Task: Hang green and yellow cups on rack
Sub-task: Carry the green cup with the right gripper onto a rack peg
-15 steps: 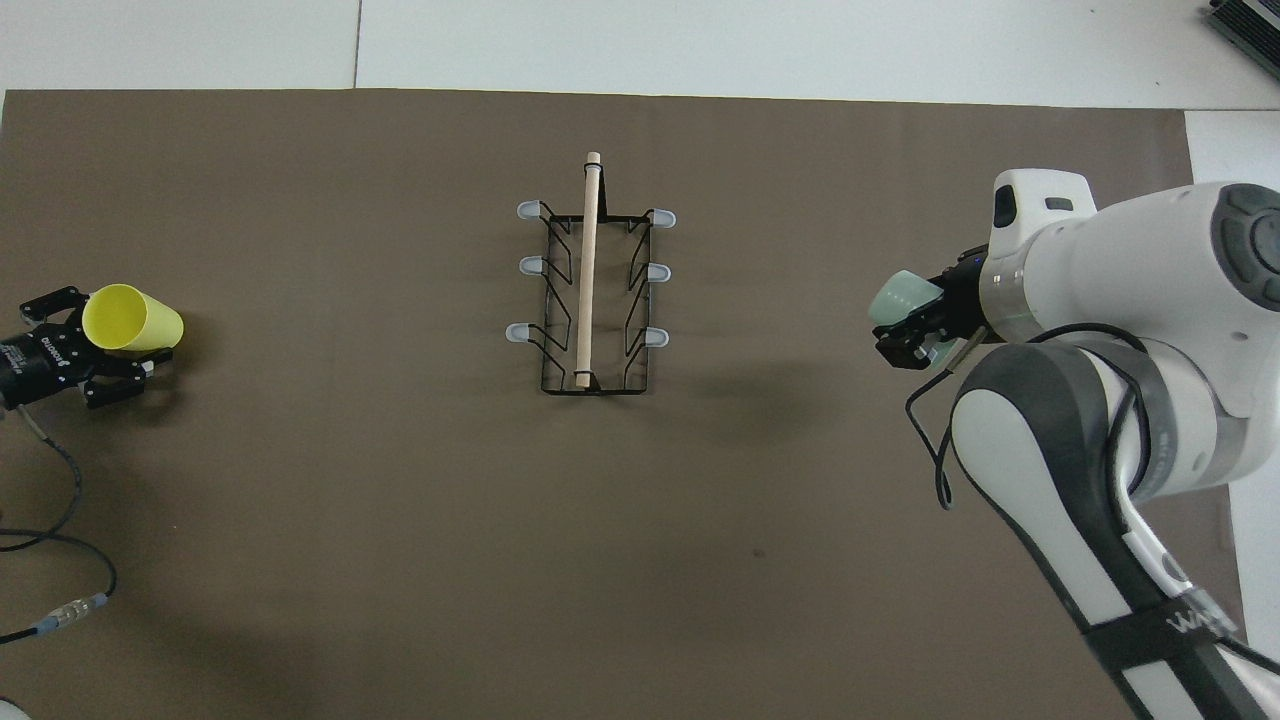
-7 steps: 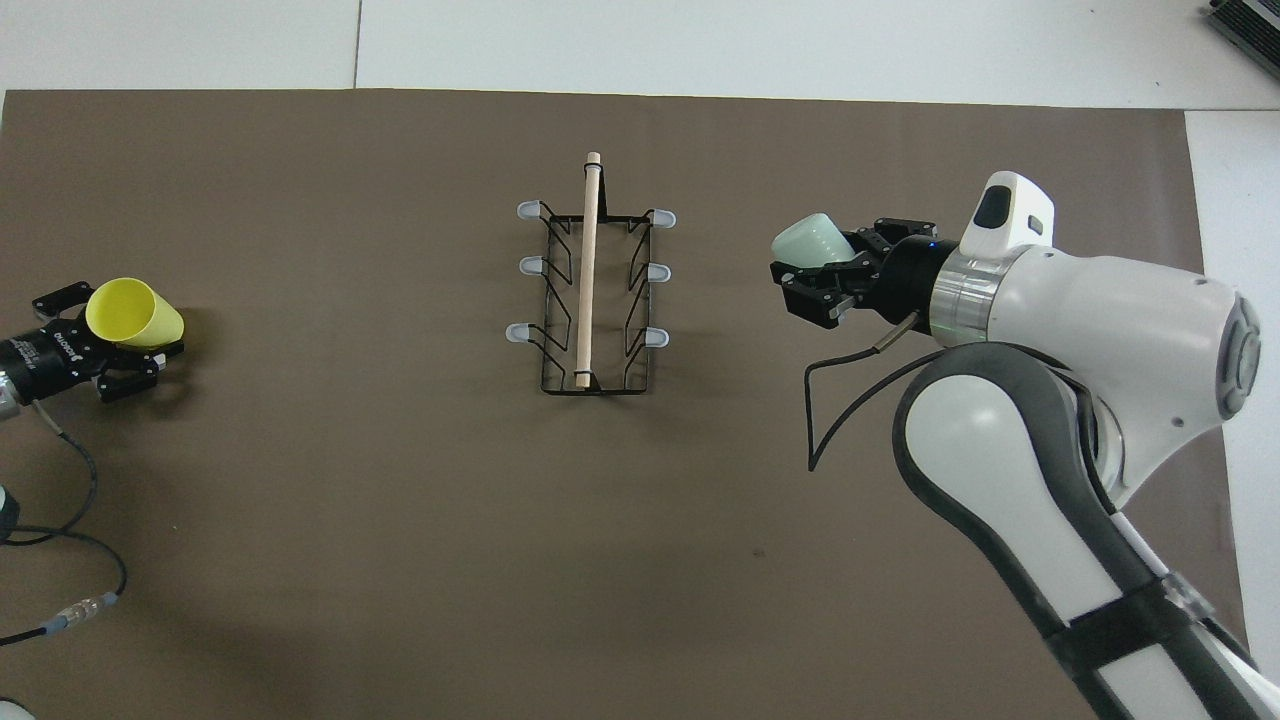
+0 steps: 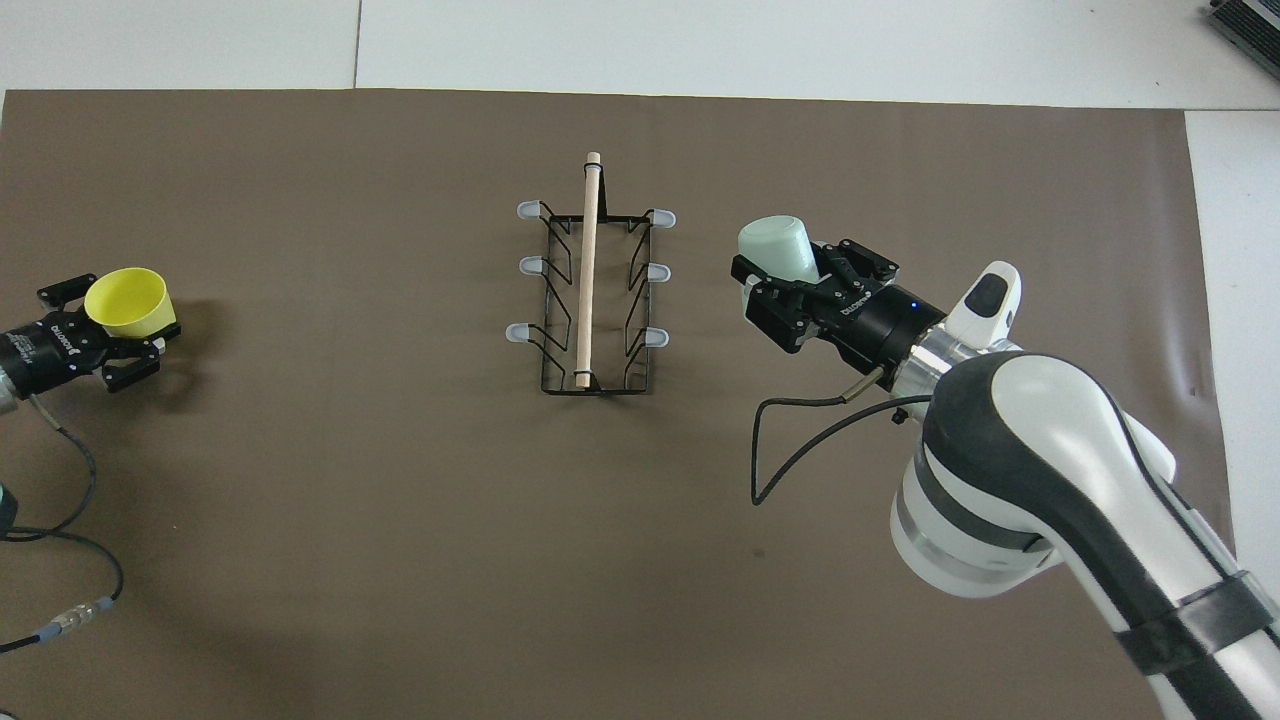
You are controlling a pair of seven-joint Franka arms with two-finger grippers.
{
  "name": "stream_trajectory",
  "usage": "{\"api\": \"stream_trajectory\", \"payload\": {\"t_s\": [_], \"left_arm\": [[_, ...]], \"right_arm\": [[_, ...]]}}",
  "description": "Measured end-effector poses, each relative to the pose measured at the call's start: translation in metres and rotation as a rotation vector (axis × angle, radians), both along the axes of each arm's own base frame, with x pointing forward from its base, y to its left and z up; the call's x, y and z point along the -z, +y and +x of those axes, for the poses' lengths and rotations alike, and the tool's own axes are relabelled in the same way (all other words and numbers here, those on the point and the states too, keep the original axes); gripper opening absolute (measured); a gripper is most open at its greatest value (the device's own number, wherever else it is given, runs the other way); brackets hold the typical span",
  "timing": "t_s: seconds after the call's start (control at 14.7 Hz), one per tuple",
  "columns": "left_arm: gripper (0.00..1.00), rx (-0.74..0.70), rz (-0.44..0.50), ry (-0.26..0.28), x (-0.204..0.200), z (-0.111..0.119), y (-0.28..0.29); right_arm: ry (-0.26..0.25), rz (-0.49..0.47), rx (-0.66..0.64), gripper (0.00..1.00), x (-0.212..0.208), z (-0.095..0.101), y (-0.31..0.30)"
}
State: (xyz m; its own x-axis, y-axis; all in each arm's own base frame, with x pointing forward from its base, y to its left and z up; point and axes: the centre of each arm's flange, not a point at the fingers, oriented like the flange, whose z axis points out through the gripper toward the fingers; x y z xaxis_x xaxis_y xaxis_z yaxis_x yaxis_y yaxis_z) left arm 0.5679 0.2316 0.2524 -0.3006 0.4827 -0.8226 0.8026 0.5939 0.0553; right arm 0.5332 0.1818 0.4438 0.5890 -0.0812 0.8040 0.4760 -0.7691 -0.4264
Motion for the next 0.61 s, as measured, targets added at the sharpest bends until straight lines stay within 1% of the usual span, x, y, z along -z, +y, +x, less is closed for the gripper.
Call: {"api": "stream_trajectory", "payload": {"t_s": [0.14,0.27,0.48,0.61], "left_arm": [[0.66,0.003,0.004,-0.035,-0.019,0.006,0.001],[0.66,0.021,0.028,-0.075,-0.044,0.014,0.003],[0.66,0.079,0.104,-0.102,-0.075,0.026,0.01],[0.66,0.127,0.165,-0.118,-0.091,0.032,0.014]], "right_arm": [[-0.035,0.059,0.045,0.68,0.01,-0.01,0.005],[-0.052,0.103,0.072,0.68,0.02,-0.022,0.02],[-0.076,0.137,0.078,0.68,0.029,-0.04,0.047],[-0.102,0.15,0.067,0.68,0.037,-0.045,0.054]]}}
